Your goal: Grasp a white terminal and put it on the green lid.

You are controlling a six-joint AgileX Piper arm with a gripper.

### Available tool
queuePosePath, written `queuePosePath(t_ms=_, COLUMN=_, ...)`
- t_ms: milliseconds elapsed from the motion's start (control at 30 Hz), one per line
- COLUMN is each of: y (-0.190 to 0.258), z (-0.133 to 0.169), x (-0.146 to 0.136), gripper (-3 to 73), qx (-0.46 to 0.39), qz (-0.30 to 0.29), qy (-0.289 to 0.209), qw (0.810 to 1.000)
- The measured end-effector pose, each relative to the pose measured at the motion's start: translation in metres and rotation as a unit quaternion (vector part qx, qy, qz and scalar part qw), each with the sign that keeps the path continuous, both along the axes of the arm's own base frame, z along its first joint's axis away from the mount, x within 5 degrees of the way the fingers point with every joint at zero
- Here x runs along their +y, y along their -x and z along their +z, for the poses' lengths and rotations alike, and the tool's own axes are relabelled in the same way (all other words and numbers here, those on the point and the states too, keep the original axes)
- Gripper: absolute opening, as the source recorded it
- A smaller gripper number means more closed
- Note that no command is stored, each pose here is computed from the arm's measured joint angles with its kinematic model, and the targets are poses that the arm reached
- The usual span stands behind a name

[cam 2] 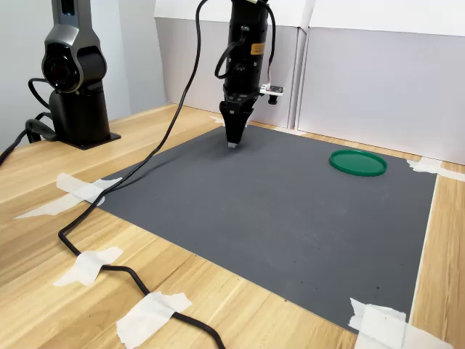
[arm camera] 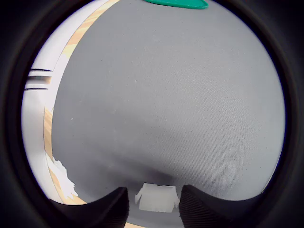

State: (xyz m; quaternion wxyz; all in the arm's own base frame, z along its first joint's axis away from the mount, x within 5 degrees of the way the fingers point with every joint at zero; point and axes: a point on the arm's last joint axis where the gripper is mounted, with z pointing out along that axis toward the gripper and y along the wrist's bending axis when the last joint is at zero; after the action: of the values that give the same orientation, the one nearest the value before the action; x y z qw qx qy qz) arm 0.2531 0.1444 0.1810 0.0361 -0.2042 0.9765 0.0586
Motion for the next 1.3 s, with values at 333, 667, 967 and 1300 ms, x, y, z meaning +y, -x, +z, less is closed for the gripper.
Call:
queuePosePath(t_ms=333, y=0.000, z=0.000, x=0.000, gripper=31.3, qx=-0.001, qz=0.001, qy=0.000, qw=1.000)
queuePosePath(t_ms=667, y=-0.003, z=0.004, x=0.000, gripper=30.6, qx=-0.009, qz=0.009, qy=0.004, qw=1.000)
queuePosePath(t_ms=967, y=-0.061, z=0.066, x=0.013, gripper=30.5, qx=-0.107, qz=0.008, qy=-0.031, qw=0.994)
queuePosePath(t_ms=1300, y=-0.147, z=0.051, x=0.021, gripper=30.5, qx=-0.150, qz=-0.008, qy=-0.028, qw=0.988)
